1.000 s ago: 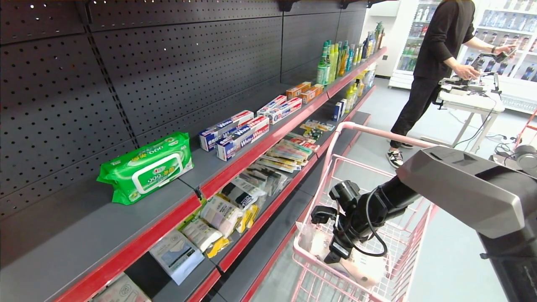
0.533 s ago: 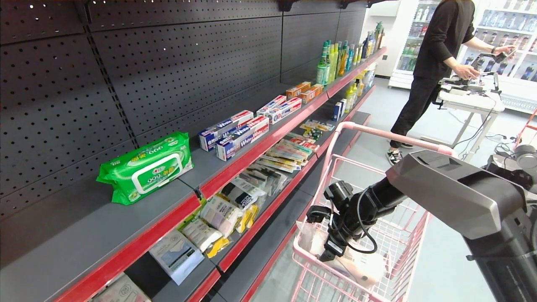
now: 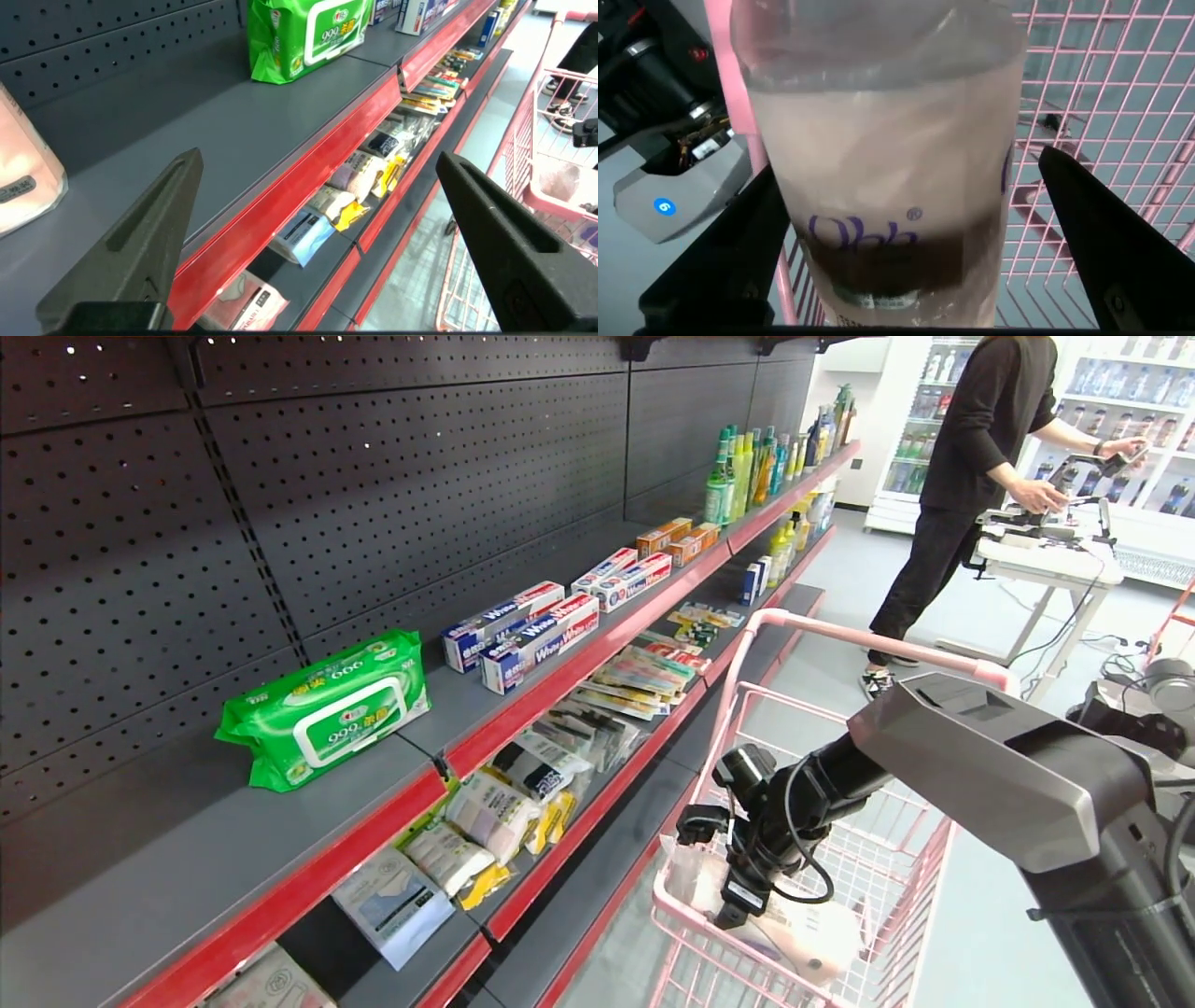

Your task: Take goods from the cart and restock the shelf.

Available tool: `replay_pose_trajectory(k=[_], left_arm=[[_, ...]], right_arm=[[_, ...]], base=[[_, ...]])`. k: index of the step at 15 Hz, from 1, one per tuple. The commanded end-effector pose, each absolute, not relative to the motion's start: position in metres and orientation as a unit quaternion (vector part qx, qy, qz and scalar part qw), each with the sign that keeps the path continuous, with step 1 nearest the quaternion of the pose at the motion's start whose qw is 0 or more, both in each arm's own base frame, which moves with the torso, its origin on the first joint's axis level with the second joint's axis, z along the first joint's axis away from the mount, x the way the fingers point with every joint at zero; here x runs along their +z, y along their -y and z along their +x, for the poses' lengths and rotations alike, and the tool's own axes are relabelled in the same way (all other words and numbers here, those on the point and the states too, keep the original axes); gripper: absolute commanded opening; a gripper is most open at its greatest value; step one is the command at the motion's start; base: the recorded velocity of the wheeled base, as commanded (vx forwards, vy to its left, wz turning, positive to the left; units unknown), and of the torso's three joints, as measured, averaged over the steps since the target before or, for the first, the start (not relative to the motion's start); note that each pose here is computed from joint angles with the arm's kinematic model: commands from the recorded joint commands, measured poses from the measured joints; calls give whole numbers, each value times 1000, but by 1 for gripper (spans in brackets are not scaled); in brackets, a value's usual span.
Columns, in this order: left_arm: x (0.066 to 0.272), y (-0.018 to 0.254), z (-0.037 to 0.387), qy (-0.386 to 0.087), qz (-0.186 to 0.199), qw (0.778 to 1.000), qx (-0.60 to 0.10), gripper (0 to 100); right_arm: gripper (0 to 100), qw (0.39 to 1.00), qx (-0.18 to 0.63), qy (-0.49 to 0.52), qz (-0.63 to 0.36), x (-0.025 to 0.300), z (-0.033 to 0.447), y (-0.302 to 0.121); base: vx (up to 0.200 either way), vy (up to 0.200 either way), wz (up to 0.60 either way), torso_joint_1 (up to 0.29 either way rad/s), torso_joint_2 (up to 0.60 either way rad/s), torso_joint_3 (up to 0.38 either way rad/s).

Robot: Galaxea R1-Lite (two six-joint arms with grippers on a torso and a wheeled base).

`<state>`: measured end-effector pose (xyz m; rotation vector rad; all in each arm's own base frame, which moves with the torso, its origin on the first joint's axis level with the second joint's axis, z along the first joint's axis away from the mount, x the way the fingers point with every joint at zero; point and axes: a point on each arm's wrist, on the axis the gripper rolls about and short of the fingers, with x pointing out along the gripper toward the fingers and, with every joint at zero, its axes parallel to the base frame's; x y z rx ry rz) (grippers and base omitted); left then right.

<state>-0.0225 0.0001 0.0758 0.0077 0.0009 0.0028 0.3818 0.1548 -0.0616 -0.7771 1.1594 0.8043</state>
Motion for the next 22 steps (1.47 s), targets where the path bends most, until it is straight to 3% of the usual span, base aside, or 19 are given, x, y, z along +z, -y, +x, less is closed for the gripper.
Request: replay_pose_trajectory(k=[1, 22], left_arm=[[76, 0, -23, 0, 4, 1000, 2, 100], [76, 0, -23, 0, 4, 1000, 2, 100]], right_arm=[[100, 696, 360, -514, -349, -61, 385, -157], [100, 704, 358, -514, -336, -60, 388, -160]], base=[[0, 0, 0, 0, 0, 0], [0, 0, 0, -21, 47, 26]])
